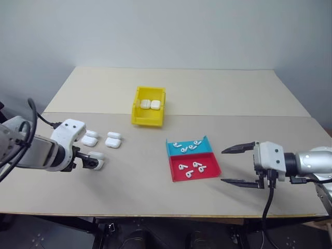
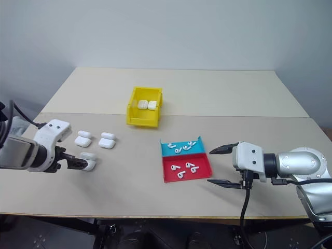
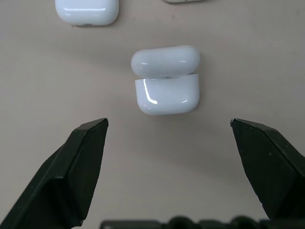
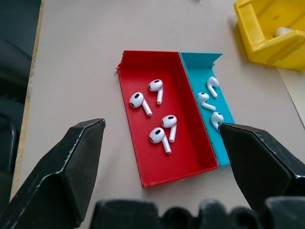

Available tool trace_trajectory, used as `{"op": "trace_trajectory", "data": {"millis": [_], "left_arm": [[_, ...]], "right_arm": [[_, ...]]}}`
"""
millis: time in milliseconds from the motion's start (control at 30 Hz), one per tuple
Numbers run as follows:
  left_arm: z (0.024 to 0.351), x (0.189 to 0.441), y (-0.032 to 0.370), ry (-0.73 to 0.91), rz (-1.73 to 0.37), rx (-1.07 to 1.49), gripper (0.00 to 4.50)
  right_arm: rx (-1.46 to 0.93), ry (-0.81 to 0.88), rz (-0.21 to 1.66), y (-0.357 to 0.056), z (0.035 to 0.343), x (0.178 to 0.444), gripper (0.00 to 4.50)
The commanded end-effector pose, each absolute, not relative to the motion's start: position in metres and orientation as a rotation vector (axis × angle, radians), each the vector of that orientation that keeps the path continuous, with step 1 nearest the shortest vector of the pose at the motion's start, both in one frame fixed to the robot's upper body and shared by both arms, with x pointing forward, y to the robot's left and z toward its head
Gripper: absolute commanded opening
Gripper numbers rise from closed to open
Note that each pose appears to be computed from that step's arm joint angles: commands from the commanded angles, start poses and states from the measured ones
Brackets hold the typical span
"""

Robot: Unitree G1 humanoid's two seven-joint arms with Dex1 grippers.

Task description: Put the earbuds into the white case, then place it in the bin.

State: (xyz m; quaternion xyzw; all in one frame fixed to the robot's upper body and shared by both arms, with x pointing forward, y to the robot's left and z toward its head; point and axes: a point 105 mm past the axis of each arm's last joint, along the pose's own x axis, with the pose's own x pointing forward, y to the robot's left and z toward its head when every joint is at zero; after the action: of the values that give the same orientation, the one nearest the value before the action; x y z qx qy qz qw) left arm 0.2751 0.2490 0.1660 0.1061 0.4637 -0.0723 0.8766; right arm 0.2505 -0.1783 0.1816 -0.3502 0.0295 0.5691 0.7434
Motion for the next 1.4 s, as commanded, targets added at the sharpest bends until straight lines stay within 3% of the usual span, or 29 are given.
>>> {"op": "trace_trajectory", "data": {"millis": [33,400,1200,1300,1400], "left_arm": [[0.170,0.282,0.247,0.942,-0.132,0.207,4.50],[0.154,0.303,0.246,0.959,-0.089,0.198,4.50],[0.129,0.307,0.247,1.014,-0.094,0.213,4.50],[0.127,0.306,0.247,1.022,-0.101,0.222,3.94],[0.126,0.307,0.246,1.021,-0.106,0.224,3.01]], "right_arm": [[-0.798,0.032,1.229,-0.180,0.198,0.250,4.44],[-0.793,0.063,1.217,-0.184,0.196,0.248,4.44],[-0.791,0.083,1.200,-0.183,0.194,0.249,4.44],[-0.790,0.077,1.196,-0.182,0.194,0.249,4.50],[-0.790,0.072,1.186,-0.182,0.195,0.251,4.50]]}}
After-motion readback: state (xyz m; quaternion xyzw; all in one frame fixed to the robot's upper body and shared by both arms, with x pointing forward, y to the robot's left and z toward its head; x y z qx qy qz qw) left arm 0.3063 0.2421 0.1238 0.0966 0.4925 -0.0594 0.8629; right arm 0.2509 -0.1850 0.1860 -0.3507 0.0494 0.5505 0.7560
